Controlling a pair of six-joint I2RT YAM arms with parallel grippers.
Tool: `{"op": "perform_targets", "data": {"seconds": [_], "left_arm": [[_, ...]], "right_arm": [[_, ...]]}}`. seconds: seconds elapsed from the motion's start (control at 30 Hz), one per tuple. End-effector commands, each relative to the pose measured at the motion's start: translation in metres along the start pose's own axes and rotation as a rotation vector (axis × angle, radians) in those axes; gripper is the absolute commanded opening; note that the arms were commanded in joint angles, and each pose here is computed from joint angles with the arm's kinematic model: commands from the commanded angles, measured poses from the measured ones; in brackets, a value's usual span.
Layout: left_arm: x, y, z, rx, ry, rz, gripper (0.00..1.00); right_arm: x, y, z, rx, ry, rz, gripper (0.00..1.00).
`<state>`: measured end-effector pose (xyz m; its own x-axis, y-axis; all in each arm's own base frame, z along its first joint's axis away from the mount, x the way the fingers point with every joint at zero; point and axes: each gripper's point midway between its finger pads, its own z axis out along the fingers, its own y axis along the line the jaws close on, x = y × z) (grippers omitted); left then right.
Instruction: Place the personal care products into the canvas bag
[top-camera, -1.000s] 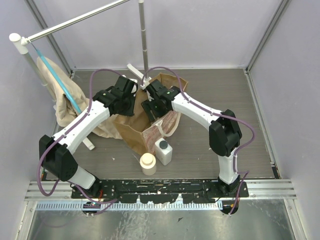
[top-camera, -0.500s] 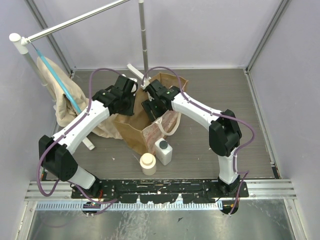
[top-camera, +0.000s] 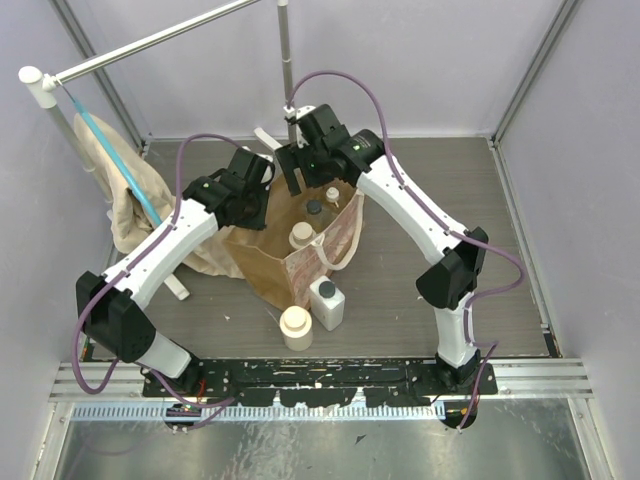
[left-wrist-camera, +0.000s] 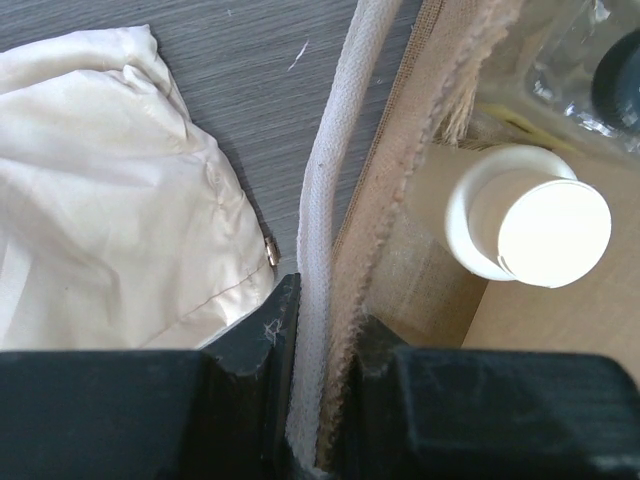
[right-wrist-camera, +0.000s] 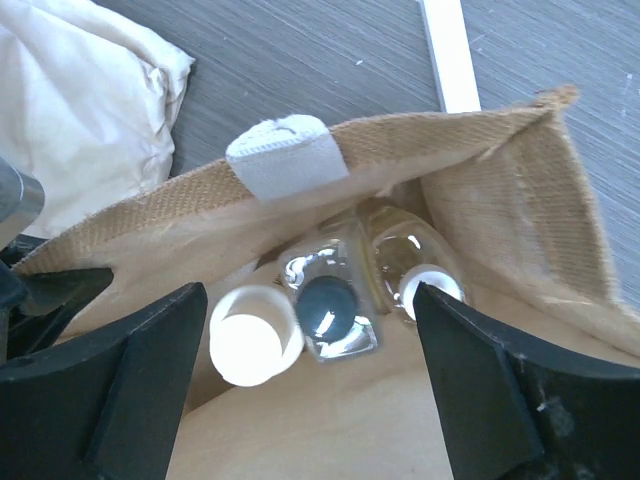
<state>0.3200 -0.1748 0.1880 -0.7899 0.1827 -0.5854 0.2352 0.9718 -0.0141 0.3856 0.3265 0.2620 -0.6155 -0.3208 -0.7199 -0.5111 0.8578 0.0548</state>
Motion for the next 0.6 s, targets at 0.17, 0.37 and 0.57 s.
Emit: {"op": "perform_targets", "data": {"seconds": [0.17,0.37,0.57], "left_arm": [[-0.01,0.005,-0.008,-0.021,-0.023,-0.003,0.05],[-0.008,0.005,-0.005,-0.024,-0.015,-0.004,0.05],[-0.007,0.006,-0.005,-0.029,-0.014,-0.006,0.07]], "right_arm": [[-0.032,-0.063,-0.057,0.166,-0.086,0.068,0.95],[-0.014,-0.134,-0.072,0.361,-0.055,0.098,0.96],[0.017,-0.154,-0.062,0.38,0.021,0.127,0.96]]}}
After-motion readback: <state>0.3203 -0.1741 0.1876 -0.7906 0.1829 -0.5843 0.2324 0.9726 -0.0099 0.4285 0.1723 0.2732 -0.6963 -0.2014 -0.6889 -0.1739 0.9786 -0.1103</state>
